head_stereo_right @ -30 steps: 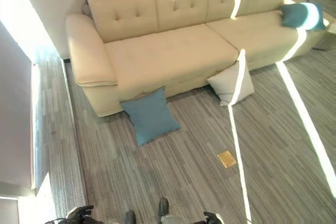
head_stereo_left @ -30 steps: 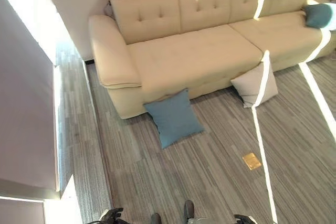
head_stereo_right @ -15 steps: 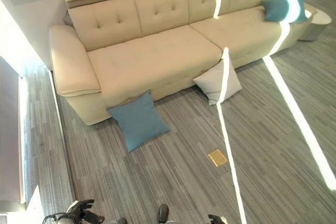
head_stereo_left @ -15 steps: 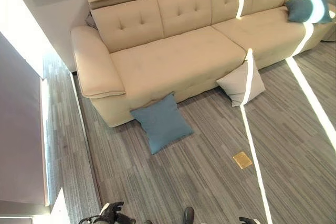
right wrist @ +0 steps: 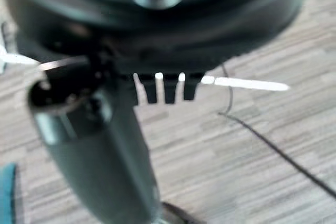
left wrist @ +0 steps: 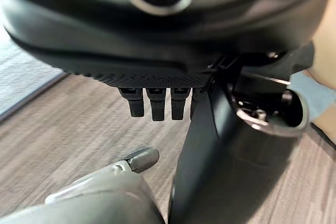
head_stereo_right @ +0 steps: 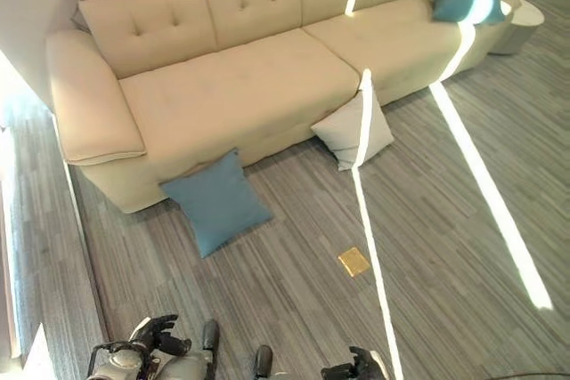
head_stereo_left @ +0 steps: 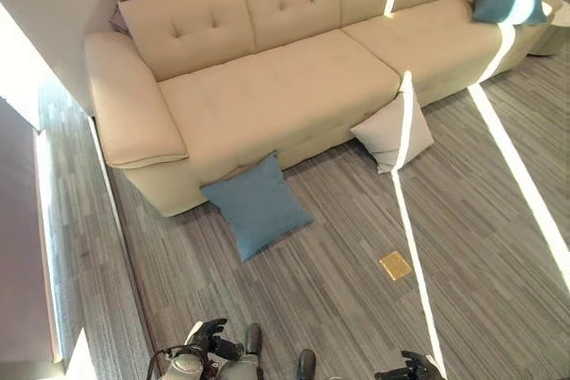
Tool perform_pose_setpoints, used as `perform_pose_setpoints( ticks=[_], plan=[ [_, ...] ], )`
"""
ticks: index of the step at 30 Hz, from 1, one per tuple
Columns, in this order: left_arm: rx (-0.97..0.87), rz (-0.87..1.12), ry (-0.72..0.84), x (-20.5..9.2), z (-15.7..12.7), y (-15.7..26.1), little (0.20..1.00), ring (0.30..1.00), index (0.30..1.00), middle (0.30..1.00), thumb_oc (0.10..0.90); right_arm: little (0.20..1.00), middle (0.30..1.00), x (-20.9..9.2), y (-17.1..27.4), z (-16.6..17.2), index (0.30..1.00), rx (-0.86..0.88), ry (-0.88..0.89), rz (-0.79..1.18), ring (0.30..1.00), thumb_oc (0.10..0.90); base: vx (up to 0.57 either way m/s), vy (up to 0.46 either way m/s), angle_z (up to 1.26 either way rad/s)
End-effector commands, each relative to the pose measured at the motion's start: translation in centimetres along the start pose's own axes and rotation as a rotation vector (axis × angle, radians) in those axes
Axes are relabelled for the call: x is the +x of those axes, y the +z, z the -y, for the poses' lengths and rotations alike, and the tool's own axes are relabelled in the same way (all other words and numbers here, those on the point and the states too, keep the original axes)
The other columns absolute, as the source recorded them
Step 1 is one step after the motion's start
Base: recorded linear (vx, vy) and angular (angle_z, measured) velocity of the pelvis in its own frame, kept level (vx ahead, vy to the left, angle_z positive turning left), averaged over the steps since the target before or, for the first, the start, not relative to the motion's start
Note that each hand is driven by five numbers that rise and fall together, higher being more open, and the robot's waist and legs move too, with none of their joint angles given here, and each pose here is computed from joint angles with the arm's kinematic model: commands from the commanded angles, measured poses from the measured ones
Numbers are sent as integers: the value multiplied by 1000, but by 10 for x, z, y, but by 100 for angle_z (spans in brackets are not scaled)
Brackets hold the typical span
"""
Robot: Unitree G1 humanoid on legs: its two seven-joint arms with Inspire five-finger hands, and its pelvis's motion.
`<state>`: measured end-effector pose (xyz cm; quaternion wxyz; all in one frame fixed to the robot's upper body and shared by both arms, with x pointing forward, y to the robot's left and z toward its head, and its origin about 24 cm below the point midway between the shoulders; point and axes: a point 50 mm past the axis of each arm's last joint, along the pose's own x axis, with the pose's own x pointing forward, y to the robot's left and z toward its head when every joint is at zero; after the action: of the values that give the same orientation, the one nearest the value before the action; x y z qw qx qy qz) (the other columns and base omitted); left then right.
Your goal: Pick up all the scattered cushions and arrange them neatly on the sofa.
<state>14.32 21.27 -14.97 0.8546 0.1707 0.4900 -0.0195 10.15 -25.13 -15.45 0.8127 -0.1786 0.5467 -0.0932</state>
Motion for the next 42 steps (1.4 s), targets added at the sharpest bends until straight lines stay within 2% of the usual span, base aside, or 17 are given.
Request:
perform_pose_setpoints(
  ticks=[1, 14, 19, 27, 35, 42],
  plan=[
    [0, -28, 4, -3, -5, -13, 900, 900, 900, 900, 800, 900, 900, 1, -2, 10, 900, -17, -40, 8, 900, 800, 260, 170, -33],
    [15, -7, 39, -1, -18, -6, 900, 900, 900, 900, 800, 900, 900, 3, 22, 11, 900, -50, -33, 75, 900, 800, 153, 63, -11],
    [8, -25, 28, -3, -13, -14, 900, 900, 900, 900, 800, 900, 900, 1, 3, 12, 900, -60, -31, 28, 900, 800, 293, -229, 50],
    [-8, 30, 23, 1, -9, 5, 900, 900, 900, 900, 800, 900, 900, 2, 0, 22, 900, -24, -66, 21, 900, 800, 86, -182, 41],
    [20, -8, 10, -2, -7, -8, 900, 900, 900, 900, 800, 900, 900, -1, -16, 22, 900, -9, -67, -30, 900, 800, 192, 41, 42],
    [-6, -47, 30, -5, -13, -21, 900, 900, 900, 900, 800, 900, 900, -2, -15, 12, 900, -50, -31, -18, 900, 800, 143, 117, -22]
  ],
)
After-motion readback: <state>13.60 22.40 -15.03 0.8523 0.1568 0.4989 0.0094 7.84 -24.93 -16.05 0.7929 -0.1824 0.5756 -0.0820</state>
